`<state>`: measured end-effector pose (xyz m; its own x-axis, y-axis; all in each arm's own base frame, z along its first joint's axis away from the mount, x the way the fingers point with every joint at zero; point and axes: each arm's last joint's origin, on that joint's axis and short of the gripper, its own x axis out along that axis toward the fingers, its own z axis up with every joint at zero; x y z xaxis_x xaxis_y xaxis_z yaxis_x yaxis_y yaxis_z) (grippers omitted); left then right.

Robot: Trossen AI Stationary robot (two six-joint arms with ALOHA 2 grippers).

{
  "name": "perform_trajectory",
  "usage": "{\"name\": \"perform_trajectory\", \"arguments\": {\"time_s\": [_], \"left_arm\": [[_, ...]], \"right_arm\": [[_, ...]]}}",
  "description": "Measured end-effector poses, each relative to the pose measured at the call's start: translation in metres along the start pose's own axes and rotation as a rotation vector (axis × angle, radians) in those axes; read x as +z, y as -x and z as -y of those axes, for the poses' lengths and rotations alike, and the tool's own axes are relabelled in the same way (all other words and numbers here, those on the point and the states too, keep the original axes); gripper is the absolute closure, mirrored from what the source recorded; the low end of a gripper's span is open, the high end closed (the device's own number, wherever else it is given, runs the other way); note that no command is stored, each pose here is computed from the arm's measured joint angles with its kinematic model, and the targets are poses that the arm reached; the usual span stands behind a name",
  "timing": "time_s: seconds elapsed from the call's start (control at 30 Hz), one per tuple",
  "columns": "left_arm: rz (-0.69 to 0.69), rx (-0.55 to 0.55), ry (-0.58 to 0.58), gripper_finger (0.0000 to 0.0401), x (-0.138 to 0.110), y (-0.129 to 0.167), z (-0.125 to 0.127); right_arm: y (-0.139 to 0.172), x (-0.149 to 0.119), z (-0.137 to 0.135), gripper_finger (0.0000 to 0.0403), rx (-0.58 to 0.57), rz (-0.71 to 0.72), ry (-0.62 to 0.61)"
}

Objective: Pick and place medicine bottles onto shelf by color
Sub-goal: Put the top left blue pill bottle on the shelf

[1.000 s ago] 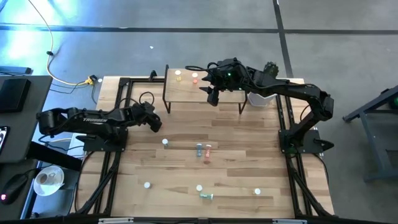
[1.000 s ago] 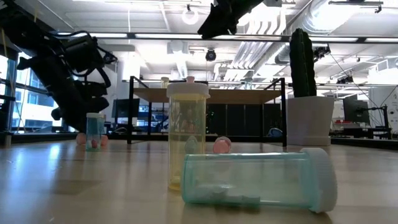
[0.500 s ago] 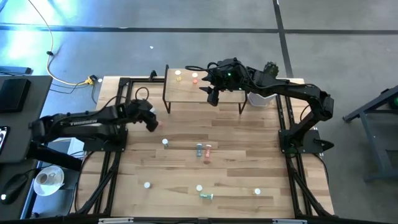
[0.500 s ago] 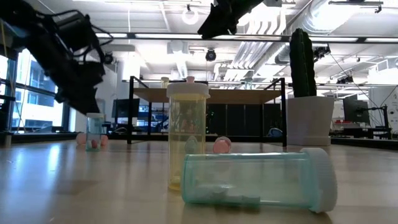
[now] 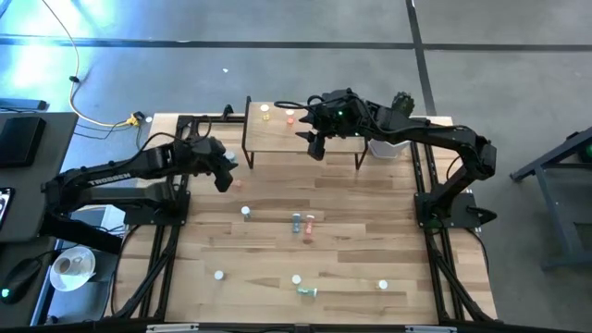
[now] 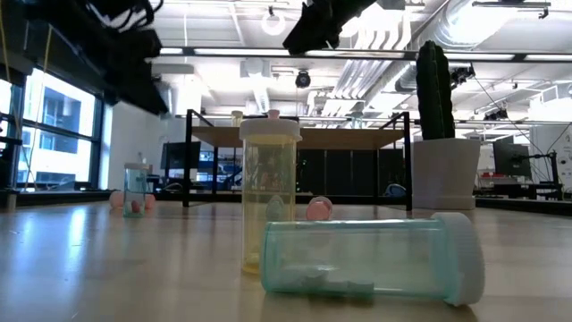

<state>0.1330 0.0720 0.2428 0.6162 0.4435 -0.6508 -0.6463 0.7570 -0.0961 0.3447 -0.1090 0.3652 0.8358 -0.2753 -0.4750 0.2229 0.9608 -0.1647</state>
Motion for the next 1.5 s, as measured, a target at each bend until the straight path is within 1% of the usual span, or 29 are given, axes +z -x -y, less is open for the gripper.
{"name": "perform_trajectory", "arguments": {"time_s": [0.17, 0.37, 0.63, 0.77, 0.9, 1.03, 1.17, 1.23, 1.33, 1.4, 1.5], "left_arm": [[0.043, -0.056, -0.028, 0.032, 0.012, 0.011, 0.011], [0.061, -0.135, -0.08, 0.032, 0.015, 0.016, 0.026], [0.057, -0.214, -0.14, 0.032, 0.016, 0.004, 0.048], [0.038, -0.231, -0.169, 0.032, 0.016, -0.007, 0.058], [0.011, -0.232, -0.184, 0.032, 0.015, -0.017, 0.064], [-0.025, -0.223, -0.195, 0.032, 0.013, -0.026, 0.068], [-0.057, -0.211, -0.207, 0.032, 0.01, -0.035, 0.07], [-0.071, -0.204, -0.22, 0.032, 0.009, -0.038, 0.07], [-0.072, -0.204, -0.226, 0.032, 0.009, -0.041, 0.072], [-0.046, -0.21, -0.227, 0.032, 0.011, -0.043, 0.073], [-0.026, -0.221, -0.257, 0.032, 0.012, -0.044, 0.076]], "right_arm": [[0.0, 0.001, -0.006, 0.0217, 0.014, 0.002, 0.008], [0.0, 0.003, -0.016, 0.0217, 0.053, 0.01, 0.031], [0.001, 0.006, -0.036, 0.0217, 0.198, 0.034, 0.046], [-0.003, 0.005, -0.047, 0.0217, 0.231, 0.033, 0.066], [-0.013, 0.003, -0.056, 0.0217, 0.257, 0.033, 0.102], [-0.03, 0.0, -0.068, 0.0217, 0.275, 0.047, 0.147], [-0.047, -0.002, -0.079, 0.0217, 0.285, 0.088, 0.159], [-0.055, -0.005, -0.084, 0.0217, 0.293, 0.085, 0.173], [-0.064, -0.008, -0.09, 0.0217, 0.301, 0.086, 0.181], [-0.069, -0.009, -0.094, 0.0217, 0.306, 0.096, 0.183], [-0.074, -0.011, -0.099, 0.0217, 0.313, 0.101, 0.173]]}}
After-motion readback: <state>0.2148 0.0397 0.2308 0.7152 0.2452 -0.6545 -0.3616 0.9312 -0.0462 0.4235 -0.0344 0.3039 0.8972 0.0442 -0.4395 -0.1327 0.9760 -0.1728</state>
